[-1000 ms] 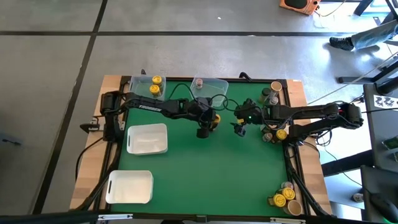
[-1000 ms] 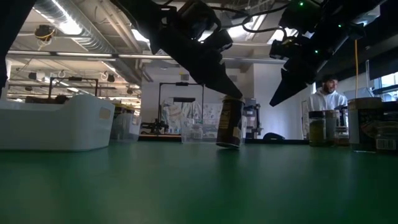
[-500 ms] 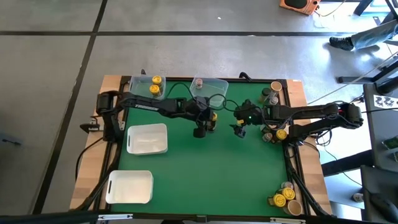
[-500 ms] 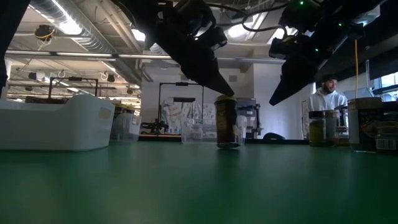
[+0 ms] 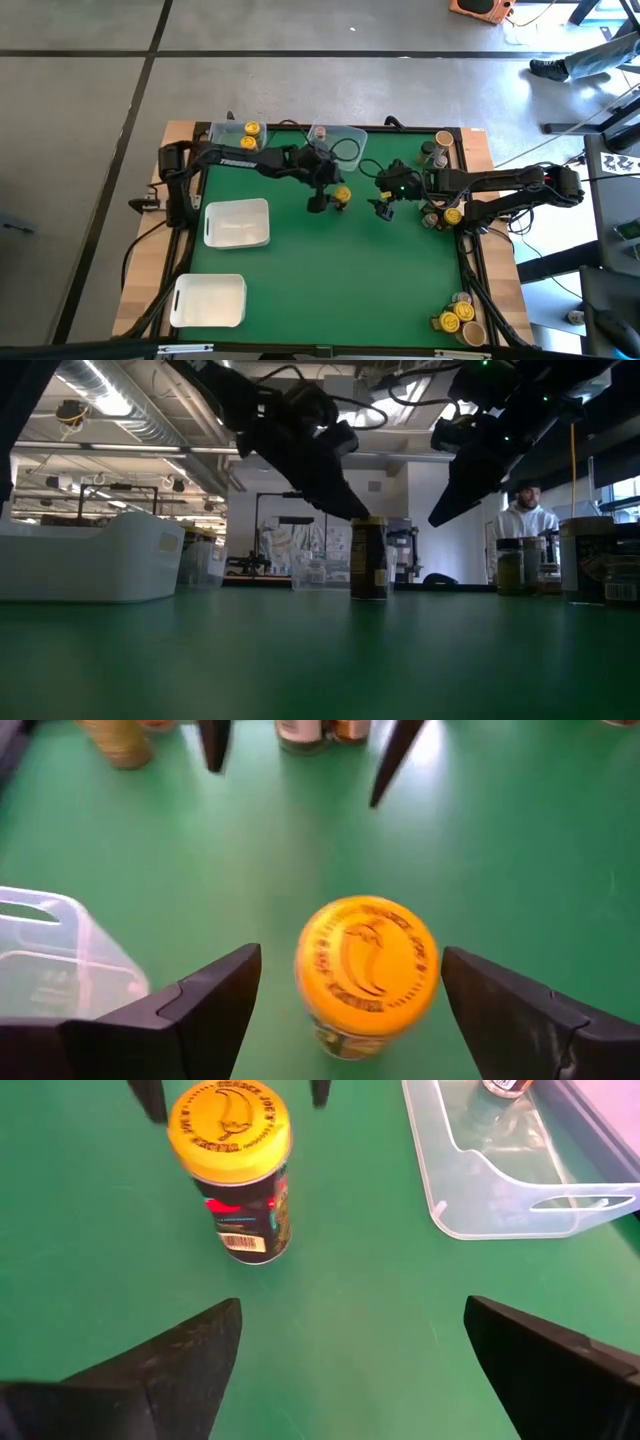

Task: Sort spices by type
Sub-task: Put the yellow seasoning bottle into the left transparent bin

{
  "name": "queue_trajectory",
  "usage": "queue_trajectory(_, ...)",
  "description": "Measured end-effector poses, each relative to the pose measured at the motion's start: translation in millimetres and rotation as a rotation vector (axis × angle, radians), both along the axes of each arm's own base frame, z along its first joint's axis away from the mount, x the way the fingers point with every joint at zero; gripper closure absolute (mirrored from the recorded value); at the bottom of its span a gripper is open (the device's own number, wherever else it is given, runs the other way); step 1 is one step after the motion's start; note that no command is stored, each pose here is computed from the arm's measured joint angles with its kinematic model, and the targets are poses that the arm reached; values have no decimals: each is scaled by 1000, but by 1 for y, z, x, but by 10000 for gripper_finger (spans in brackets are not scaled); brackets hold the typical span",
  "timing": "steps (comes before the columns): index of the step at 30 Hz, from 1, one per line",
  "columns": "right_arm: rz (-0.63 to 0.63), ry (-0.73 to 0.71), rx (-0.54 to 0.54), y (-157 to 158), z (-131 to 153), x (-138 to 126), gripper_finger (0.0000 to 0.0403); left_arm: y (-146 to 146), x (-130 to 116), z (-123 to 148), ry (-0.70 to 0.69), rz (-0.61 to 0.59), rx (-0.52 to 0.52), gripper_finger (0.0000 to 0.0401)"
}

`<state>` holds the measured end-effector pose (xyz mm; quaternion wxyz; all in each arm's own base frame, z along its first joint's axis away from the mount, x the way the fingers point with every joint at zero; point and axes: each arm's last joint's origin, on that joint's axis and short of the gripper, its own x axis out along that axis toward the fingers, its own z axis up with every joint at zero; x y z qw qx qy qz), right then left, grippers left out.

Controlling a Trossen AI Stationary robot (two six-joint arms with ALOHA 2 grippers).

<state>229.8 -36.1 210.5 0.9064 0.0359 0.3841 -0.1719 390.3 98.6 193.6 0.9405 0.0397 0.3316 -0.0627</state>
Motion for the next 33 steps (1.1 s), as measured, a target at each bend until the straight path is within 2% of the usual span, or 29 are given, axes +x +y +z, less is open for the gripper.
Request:
queue_trajectory(4,0,-1,0,0,0,0,22,-5,7,-11,-15,-50,-25,93)
queue_trajectory(12,-7,1,-18,-1,0,0,22,-4,15,-25,-31,-54,-19,97)
queue_trajectory(15,-5,3,-21,0,0,0,22,-6,15,-26,-30,-60,-15,126)
queue_trajectory(18,9,9,-33,-1,0,0,22,-6,14,-23,-36,-67,1,172)
queue_trajectory(20,21,13,-45,-1,0,0,22,-4,14,-22,-37,-62,5,180)
queue_trajectory(23,28,16,-65,-1,1,0,22,-1,13,-19,-40,-31,12,180)
queue_trajectory(28,20,30,-93,-2,0,0,22,4,7,-9,-7,81,94,180)
queue_trajectory(33,8,29,-110,-2,1,0,22,9,-9,18,21,189,167,180)
